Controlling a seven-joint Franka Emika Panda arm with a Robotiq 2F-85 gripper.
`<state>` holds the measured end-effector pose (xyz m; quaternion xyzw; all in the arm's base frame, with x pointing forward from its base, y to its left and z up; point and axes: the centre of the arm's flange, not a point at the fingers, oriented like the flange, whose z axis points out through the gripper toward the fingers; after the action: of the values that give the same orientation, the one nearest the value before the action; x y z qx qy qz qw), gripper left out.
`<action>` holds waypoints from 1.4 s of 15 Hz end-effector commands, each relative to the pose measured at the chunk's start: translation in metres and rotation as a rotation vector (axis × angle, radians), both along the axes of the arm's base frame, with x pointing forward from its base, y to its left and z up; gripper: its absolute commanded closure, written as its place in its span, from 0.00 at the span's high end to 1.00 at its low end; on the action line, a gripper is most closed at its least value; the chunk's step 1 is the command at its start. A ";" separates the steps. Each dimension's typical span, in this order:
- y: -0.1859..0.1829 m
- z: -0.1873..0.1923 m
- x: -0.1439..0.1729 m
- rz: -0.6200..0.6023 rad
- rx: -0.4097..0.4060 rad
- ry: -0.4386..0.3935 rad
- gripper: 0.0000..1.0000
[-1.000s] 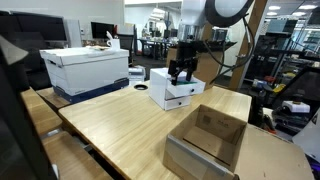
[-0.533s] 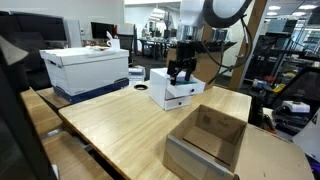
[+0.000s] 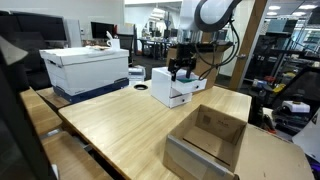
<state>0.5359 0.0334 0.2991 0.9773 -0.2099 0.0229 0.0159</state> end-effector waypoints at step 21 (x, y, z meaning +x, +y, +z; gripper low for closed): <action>-0.028 0.025 0.013 0.017 0.062 -0.019 1.00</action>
<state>0.5566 0.0123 0.3193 0.9773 -0.2086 0.0362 -0.0038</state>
